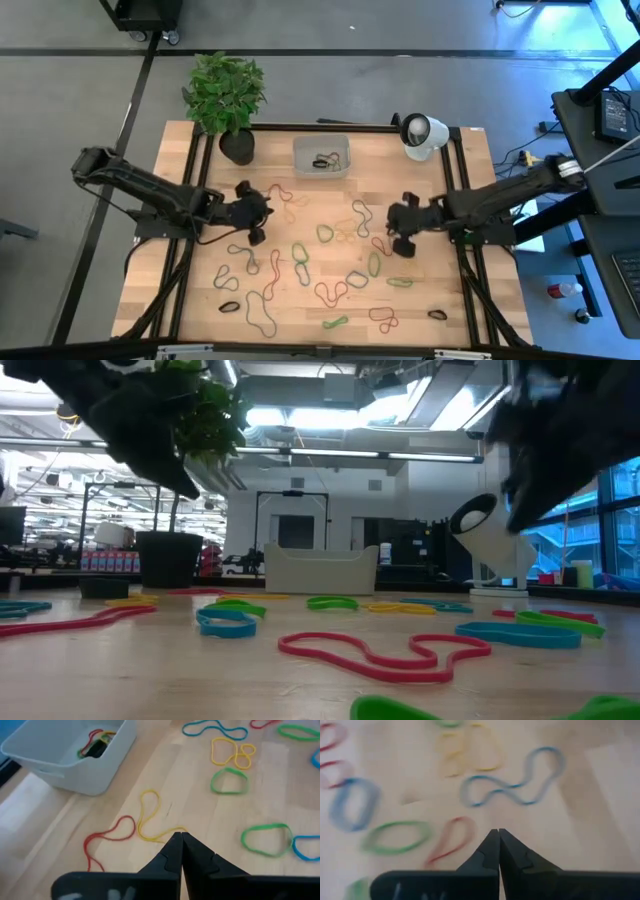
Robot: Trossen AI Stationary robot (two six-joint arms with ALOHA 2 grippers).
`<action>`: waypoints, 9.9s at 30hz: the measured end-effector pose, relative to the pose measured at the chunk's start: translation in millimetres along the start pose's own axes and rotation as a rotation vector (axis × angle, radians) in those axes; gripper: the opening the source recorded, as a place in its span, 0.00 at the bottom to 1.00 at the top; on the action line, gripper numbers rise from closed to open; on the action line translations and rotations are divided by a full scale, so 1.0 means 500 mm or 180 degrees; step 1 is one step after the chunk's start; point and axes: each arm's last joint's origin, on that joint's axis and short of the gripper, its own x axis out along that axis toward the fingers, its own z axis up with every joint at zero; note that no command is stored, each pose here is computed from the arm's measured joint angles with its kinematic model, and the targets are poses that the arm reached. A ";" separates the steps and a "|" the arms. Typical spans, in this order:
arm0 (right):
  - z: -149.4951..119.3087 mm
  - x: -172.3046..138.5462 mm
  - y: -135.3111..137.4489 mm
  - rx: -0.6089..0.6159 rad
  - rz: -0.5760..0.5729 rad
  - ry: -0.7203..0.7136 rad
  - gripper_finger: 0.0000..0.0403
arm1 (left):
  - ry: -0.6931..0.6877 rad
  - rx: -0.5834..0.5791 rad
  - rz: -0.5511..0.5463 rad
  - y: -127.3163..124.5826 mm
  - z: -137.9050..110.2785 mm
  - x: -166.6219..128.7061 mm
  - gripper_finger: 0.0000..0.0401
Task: Pick and place rubber bands into bin
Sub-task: Put the red rubber band into the gray bin, then put the blue rubber band into the gray bin
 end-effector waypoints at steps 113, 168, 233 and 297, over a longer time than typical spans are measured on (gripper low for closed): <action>0.567 0.037 -0.257 -0.0466 -0.0881 -0.0555 0.00 | -0.0037 0.0239 -0.0730 -0.097 -0.074 -0.042 0.01; 0.155 0.004 -0.090 0.0037 -0.0358 -0.1515 0.01 | -0.0020 0.0503 -0.0707 -0.129 -0.023 -0.053 0.01; -0.032 0.027 -0.024 -0.0092 0.0308 -0.2212 0.01 | 0.1999 0.0762 -0.0599 -0.405 0.020 -0.059 0.00; -0.036 0.031 -0.026 -0.0023 0.0313 -0.2119 0.01 | 0.2098 0.1064 -0.0758 -0.444 -0.022 -0.038 0.01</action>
